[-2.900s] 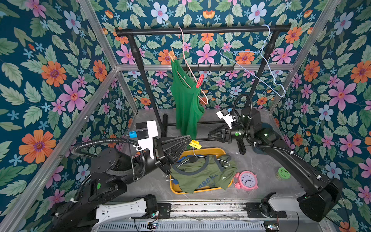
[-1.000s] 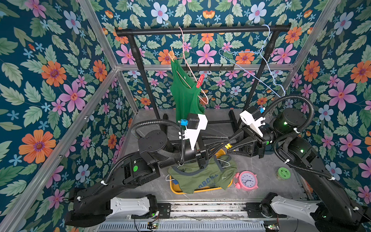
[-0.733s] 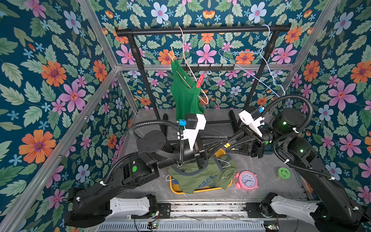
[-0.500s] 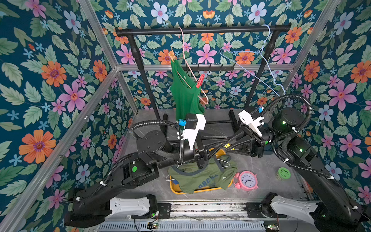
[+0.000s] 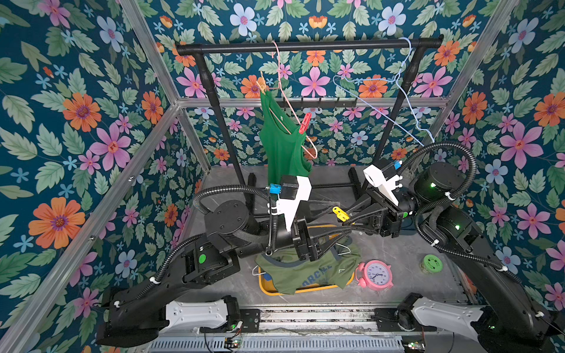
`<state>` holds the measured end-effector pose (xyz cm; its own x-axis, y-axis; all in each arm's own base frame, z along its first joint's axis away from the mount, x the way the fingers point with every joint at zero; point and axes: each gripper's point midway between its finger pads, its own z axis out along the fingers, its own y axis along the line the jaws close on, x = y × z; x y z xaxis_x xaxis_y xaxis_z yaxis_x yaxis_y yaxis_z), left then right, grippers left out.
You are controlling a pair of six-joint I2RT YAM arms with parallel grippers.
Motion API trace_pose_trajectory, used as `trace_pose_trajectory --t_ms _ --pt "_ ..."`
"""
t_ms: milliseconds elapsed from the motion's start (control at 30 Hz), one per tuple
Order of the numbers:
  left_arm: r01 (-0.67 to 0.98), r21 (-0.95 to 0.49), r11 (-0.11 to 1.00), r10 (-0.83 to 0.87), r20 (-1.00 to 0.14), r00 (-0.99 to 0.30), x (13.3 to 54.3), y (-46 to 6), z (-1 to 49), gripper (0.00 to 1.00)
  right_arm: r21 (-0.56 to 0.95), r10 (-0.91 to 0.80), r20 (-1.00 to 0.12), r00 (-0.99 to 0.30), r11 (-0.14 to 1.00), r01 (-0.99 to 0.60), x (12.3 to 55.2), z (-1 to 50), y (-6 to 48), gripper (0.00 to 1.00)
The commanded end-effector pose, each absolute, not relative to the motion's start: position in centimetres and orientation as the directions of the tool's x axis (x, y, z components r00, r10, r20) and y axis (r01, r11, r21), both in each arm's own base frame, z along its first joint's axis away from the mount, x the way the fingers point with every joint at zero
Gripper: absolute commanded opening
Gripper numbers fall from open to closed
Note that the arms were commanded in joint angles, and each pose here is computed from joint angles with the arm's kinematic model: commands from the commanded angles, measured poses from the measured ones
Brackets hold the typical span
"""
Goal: Remove the clothespins securing tank tops to the hanger
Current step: Place the clothespin in the storage box.
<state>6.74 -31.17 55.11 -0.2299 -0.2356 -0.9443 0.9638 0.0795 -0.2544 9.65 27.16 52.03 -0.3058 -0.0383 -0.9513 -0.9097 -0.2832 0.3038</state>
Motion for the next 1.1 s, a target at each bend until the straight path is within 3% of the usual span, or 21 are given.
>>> trace_pose_trajectory --t_ms 0,167,267,467,600,733,933,1067 --pt "0.963 -0.251 0.102 -0.332 -0.921 -0.205 7.0 -29.2 57.2 0.78 0.283 -0.017 -0.958 -0.286 -0.229 -0.931 10.4 52.0 27.2 0.0" --pt "0.958 -0.253 0.132 -0.421 -0.89 -0.176 7.0 -25.8 58.4 0.91 0.297 -0.026 -0.955 -0.296 -0.105 -0.949 12.1 50.6 27.4 0.0" --pt "0.957 -0.256 0.138 -0.421 -0.89 -0.177 7.1 -25.7 58.3 0.91 0.316 -0.021 -0.948 -0.316 0.017 -0.949 14.3 48.8 27.1 0.0" --pt "0.951 -0.258 0.169 -0.325 -0.926 -0.193 8.0 -28.7 56.4 0.91 0.49 0.065 -0.869 -0.49 0.242 -0.837 21.1 43.3 23.4 0.0" --pt "0.957 -0.234 0.171 -0.263 -0.947 -0.185 8.3 -30.8 54.9 0.91 0.588 0.191 -0.793 -0.578 0.488 -0.645 26.5 37.8 18.1 0.0" --pt "0.954 -0.225 0.197 -0.24 -0.955 -0.176 9.0 -32.3 53.0 0.91 0.622 0.349 -0.727 -0.591 0.698 -0.354 30.3 32.0 11.3 0.0" --pt "0.954 -0.226 0.195 -0.227 -0.957 -0.181 9.2 -33.3 50.4 0.91 0.654 0.502 -0.642 -0.58 0.753 -0.073 33.6 26.2 4.3 0.0" --pt "0.959 -0.212 0.186 -0.188 -0.966 -0.178 8.9 -33.3 49.9 0.91 0.674 0.604 -0.561 -0.566 0.731 0.112 36.3 22.8 -0.3 0.0"
